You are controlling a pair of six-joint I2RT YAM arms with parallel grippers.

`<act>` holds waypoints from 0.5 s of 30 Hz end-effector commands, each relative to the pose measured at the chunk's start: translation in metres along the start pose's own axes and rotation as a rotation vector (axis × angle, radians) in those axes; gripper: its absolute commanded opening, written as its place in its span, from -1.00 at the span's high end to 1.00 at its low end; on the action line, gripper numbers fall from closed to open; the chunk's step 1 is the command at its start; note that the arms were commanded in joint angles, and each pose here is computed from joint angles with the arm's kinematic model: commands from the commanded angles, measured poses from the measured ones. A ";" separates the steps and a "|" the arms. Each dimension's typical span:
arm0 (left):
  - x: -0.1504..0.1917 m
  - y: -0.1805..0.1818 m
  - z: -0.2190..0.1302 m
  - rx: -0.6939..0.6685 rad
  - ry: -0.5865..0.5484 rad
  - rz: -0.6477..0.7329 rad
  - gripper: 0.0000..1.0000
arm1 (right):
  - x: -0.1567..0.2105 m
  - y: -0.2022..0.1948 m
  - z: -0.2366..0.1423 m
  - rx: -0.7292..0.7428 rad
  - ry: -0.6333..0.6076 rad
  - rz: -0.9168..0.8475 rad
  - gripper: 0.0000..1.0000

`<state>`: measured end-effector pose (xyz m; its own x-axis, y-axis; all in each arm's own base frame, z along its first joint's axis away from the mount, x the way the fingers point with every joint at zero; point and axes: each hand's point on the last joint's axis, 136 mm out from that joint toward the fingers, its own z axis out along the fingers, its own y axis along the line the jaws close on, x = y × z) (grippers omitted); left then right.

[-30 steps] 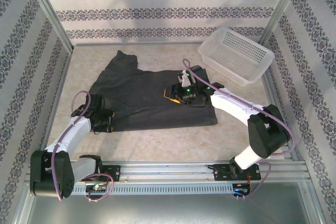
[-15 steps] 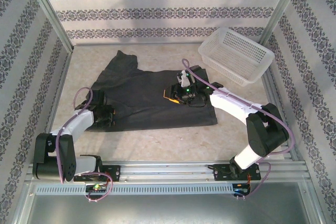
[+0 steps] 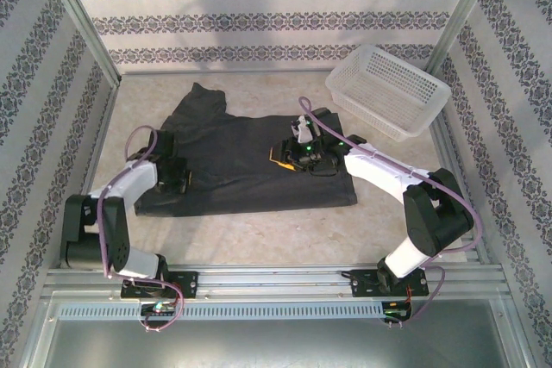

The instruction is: Fold and stack the t-shirts

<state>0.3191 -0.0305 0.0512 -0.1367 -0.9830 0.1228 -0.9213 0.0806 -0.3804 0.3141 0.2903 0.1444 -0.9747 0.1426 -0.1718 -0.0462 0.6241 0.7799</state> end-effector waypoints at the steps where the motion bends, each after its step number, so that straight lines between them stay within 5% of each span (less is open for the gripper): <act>1: 0.011 -0.031 -0.002 -0.025 0.022 0.242 1.00 | -0.013 0.005 -0.008 -0.006 -0.030 -0.002 0.17; 13: 0.044 -0.061 0.036 -0.301 0.117 0.805 1.00 | -0.016 -0.006 -0.015 0.000 -0.039 0.036 0.19; 15: 0.043 -0.065 0.035 -0.325 0.104 0.850 0.76 | -0.016 -0.006 -0.015 -0.001 -0.040 0.038 0.19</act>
<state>0.4041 -0.0914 0.0461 -0.7407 -0.6719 -0.0041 -0.6543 0.7227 -0.2225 0.3265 0.2740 0.1430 -0.9681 0.1905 -0.1625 -0.0069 0.6284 0.7779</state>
